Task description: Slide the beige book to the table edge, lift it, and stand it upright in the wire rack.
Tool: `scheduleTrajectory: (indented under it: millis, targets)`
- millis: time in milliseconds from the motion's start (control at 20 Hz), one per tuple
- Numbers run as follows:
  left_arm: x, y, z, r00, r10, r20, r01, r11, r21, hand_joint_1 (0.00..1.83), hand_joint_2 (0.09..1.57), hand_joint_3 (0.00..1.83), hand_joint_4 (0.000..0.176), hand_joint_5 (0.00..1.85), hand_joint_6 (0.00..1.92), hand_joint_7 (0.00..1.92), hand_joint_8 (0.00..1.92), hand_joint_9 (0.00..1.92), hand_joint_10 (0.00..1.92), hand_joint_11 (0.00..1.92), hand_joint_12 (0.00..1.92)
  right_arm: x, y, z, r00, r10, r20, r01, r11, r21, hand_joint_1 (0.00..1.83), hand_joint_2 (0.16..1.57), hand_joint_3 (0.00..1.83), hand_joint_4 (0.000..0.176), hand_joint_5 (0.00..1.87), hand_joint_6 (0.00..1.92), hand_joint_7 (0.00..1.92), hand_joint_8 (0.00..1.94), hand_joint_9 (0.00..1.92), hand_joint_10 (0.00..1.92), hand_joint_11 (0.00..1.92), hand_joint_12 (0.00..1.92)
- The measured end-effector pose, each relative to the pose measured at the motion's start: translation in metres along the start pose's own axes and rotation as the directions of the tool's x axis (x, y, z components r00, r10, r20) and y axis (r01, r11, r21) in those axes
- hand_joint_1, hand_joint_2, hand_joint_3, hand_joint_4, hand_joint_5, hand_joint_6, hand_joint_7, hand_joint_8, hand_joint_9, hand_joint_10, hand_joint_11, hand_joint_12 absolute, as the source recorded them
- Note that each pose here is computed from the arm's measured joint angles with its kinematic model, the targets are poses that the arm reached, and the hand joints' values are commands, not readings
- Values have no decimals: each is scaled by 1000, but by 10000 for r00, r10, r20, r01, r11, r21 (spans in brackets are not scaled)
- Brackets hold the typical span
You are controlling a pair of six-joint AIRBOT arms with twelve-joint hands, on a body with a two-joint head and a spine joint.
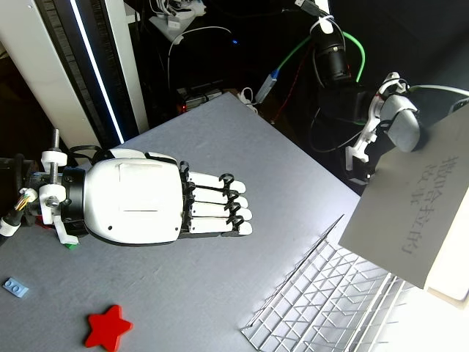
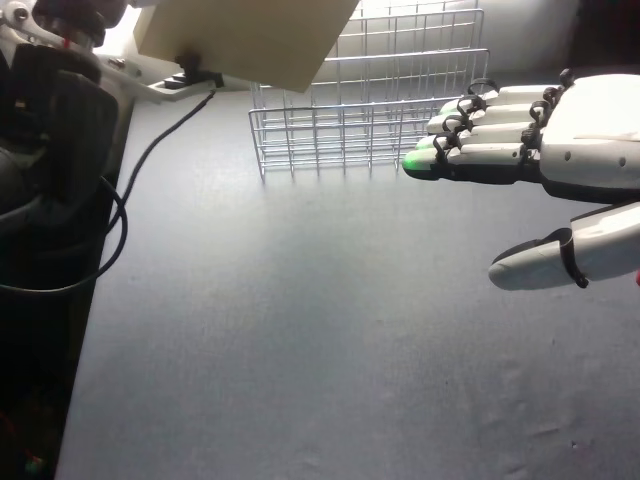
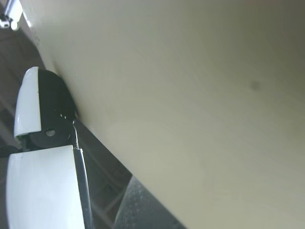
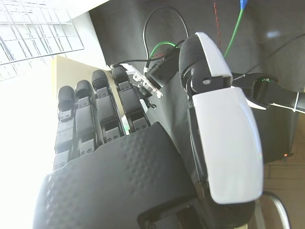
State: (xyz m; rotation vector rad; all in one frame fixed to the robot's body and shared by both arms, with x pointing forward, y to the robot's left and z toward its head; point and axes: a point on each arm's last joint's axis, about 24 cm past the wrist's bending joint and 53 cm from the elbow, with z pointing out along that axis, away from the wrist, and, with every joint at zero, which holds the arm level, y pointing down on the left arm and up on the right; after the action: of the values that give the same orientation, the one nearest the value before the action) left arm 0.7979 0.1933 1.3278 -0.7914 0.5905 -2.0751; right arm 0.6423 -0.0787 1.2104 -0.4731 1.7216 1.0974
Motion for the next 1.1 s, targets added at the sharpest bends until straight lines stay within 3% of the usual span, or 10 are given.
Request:
scheduleTrajectory:
  millis: [400,700,850,1100]
  targets:
    - [-2,18,-3,10000,-40,57,41,9999,-148,1230,1192,0,0,811,1064,892,1419,831,1682,649,1921,0,0,0,10000,-2,-3,2,10000,-4,120,1205,0,0,73,4,114,1,88,3,0,231]
    - [-7,22,-2,9996,-100,256,97,9999,121,1224,1202,1,0,775,1107,877,1443,823,1673,642,1920,0,1,0,10000,-7,-7,7,10000,-34,144,1193,0,0,95,5,103,3,79,1,0,314]
    - [-10,26,-2,9983,-330,484,318,9992,248,1229,1195,0,0,806,1056,878,1444,821,1643,637,1892,0,1,0,10000,-12,-6,11,10000,-30,147,1181,0,0,98,0,129,4,115,8,0,402]
    - [-10,33,-6,9962,-564,667,545,9981,303,1230,1189,0,0,815,1046,889,1423,824,1622,650,1862,0,1,0,10000,-12,-3,11,10000,-57,89,1193,2,0,100,7,147,7,113,3,0,341]
